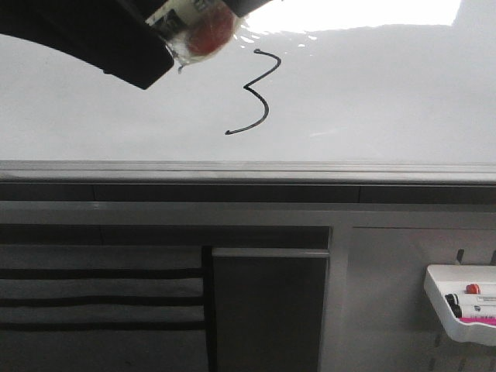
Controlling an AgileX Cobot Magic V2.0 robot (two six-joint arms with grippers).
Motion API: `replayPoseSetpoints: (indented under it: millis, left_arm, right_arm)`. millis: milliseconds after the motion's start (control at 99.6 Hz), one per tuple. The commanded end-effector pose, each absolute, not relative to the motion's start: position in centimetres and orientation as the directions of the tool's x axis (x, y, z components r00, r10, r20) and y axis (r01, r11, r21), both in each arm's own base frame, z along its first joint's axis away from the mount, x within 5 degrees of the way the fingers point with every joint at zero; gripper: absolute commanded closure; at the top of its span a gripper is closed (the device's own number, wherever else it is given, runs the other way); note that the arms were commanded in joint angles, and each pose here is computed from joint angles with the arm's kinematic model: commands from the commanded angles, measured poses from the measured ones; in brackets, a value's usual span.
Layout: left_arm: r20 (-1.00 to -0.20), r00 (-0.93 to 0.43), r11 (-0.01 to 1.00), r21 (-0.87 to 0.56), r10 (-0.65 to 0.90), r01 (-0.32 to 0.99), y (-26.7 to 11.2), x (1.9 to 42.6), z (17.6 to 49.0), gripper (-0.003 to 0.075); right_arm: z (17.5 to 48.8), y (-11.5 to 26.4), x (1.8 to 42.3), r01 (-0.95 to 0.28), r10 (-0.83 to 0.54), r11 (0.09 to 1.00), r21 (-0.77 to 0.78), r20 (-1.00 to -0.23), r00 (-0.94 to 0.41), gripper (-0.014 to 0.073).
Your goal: Write number 3 on whiteboard
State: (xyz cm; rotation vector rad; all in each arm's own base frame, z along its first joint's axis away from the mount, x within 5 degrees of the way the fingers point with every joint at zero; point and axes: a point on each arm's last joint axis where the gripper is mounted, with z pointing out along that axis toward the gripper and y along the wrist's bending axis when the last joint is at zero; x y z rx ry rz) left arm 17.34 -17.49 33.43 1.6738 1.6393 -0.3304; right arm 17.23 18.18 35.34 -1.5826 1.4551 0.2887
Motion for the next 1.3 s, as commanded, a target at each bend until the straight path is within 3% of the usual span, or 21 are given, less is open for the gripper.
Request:
replayPoseSetpoints:
  millis: [0,100,392,663,763,914,994,1115,1285]
  left_arm:
    - [-0.693,0.175,0.141,0.373,0.699,0.917,-17.6,17.2,35.2,0.0303]
    - [-0.685,0.179,0.136,0.38,0.706,0.915,-17.6,17.3,35.2,0.0354]
    - [-0.684,0.18,0.137,0.382,0.707,0.914,-17.6,17.3,35.2,0.0609]
    - [-0.684,0.18,0.137,0.382,0.707,0.914,-17.6,17.3,35.2,0.0704]
    - [-0.685,0.179,0.138,0.381,0.707,0.914,-17.6,17.3,35.2,0.0731]
    - [-0.693,0.165,0.16,0.378,0.701,0.912,-17.6,17.5,35.2,0.0734]
    - [-0.712,0.127,0.218,0.373,0.69,0.902,-17.2,18.0,35.4,0.0734]
    - [-0.749,0.024,0.36,0.345,0.662,0.867,-15.8,19.6,35.7,0.0734]
    - [-0.847,-0.177,0.679,0.257,0.501,0.687,-12.4,22.7,34.0,0.0734]
  right_arm:
    - [37.3,18.1,17.3,-0.84,-0.604,0.203,-0.504,-0.74,0.298,0.0657]
    - [37.3,18.1,17.3,-0.84,-0.604,0.203,-0.504,-0.74,0.298,0.0657]
    - [37.4,18.1,17.3,-0.836,-0.602,0.21,-0.508,-0.741,0.299,0.0657]
    - [37.4,18.1,17.4,-0.835,-0.602,0.211,-0.508,-0.741,0.299,0.0648]
    - [37.4,18.1,17.4,-0.833,-0.601,0.214,-0.51,-0.741,0.299,0.056]
    - [37.6,17.7,17.6,-0.823,-0.598,0.243,-0.514,-0.747,0.29,0.036]
    - [38.2,16.7,17.9,-0.809,-0.591,0.295,-0.509,-0.762,0.264,0.0309]
    - [39.5,13.8,18.1,-0.775,-0.547,0.456,-0.437,-0.825,0.143,0.0302]
    - [40.6,9.6,17.4,-0.712,-0.463,0.639,-0.293,-0.885,-0.051,0.0302]
